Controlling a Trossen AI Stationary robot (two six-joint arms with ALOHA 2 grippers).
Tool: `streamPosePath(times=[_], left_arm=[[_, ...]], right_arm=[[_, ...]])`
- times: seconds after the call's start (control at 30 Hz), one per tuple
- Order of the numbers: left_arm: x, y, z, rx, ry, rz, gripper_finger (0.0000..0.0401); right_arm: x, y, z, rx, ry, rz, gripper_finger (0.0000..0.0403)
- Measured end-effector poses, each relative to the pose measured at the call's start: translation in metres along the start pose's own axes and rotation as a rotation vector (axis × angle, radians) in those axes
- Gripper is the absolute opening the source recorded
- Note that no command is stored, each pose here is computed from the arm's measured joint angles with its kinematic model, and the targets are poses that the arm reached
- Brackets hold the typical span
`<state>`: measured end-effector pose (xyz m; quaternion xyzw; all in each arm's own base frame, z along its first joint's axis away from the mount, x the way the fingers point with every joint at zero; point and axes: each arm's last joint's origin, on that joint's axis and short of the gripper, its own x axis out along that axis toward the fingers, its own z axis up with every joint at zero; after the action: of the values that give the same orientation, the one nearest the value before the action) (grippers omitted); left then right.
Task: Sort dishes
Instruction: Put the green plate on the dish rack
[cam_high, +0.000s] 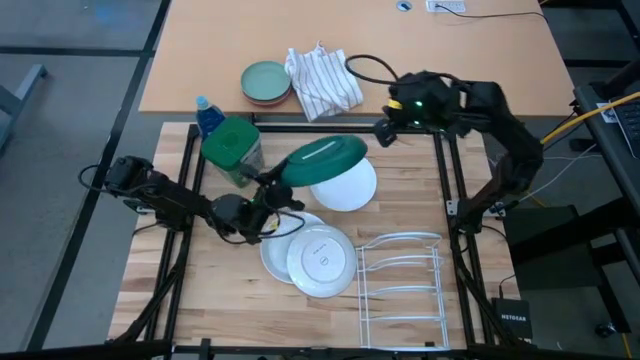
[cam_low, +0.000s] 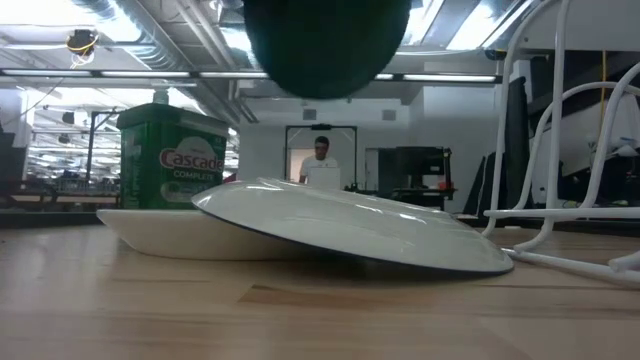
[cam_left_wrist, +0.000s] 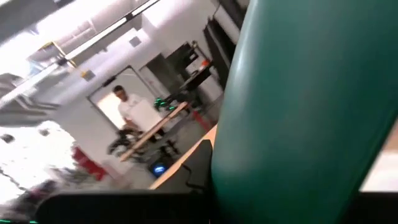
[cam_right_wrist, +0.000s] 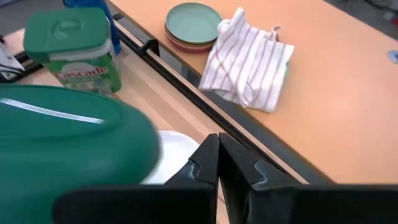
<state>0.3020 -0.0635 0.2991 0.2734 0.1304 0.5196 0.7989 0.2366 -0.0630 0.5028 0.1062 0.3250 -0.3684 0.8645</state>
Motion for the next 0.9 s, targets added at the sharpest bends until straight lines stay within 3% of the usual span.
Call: streamPosePath(times=[0.23,0.53,0.7,0.9], left_arm=[[-0.032,0.006,0.025,-0.221,-0.056,-0.084,0.0030],[-0.071,0.005,0.032,-0.498,-0.096,-0.217,0.0030],[-0.085,-0.005,0.032,-0.677,-0.187,-0.410,0.0030],[-0.069,-0.024,0.027,-0.837,-0.201,-0.617,0.0030]], right_arm=[[-0.021,-0.003,-0.012,-0.053,-0.012,-0.075,0.0012],[-0.051,-0.018,-0.020,-0.039,-0.082,-0.044,0.0012],[-0.064,-0.029,-0.023,-0.018,-0.113,-0.034,0.0012],[-0.067,-0.031,-0.024,-0.014,-0.119,-0.031,0.0012]])
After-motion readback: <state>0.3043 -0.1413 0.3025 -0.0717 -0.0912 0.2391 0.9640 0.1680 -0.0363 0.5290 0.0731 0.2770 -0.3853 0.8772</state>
